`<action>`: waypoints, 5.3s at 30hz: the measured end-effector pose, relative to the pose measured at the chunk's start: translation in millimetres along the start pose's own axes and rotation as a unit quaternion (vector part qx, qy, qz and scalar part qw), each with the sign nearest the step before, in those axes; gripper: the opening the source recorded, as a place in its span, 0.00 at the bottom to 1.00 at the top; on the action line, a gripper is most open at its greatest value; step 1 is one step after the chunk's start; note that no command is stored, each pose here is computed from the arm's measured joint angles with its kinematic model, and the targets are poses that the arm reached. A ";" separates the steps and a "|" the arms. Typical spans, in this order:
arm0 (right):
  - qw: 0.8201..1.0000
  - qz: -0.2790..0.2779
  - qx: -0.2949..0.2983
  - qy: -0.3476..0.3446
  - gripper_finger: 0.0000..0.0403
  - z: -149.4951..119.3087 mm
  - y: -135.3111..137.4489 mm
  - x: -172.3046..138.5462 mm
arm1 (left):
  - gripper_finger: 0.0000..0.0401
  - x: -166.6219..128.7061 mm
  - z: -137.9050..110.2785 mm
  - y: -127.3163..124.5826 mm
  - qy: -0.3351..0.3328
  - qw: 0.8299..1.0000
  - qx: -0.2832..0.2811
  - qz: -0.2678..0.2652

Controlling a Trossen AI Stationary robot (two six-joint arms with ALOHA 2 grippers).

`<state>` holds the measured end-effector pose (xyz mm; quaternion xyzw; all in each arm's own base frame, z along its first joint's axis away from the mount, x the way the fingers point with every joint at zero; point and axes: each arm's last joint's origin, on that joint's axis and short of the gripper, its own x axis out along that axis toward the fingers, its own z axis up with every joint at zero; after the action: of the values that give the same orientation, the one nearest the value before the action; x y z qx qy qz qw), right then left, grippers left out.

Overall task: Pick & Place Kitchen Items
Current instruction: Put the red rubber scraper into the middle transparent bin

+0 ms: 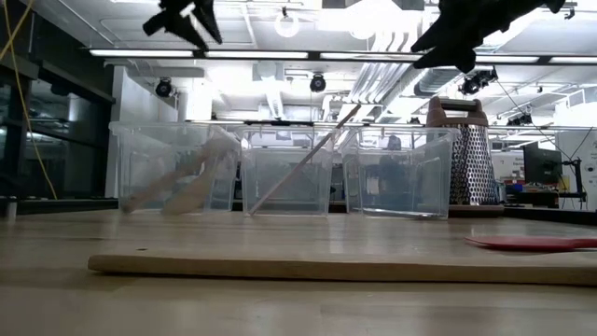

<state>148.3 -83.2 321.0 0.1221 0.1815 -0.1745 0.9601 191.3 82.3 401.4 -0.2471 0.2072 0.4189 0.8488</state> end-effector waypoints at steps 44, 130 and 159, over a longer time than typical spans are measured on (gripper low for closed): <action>0.943 0.197 -0.011 0.267 0.58 -56.4 52.1 -35.7 | 0.37 -36.3 -64.4 -74.1 0.037 0.987 0.112 -0.107; 0.841 0.028 -0.157 0.517 0.25 -239.1 171.2 12.3 | 0.37 -38.0 -69.2 -68.8 0.075 0.969 0.200 -0.122; 0.861 0.049 -0.040 0.504 0.01 -210.2 168.9 6.8 | 0.37 -38.2 -69.5 -69.0 0.080 0.969 0.199 -0.126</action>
<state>154.0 131.0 157.1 0.1633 0.6413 -0.0340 0.7490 215.9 -18.5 384.6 -0.1302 0.3204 0.2375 0.9077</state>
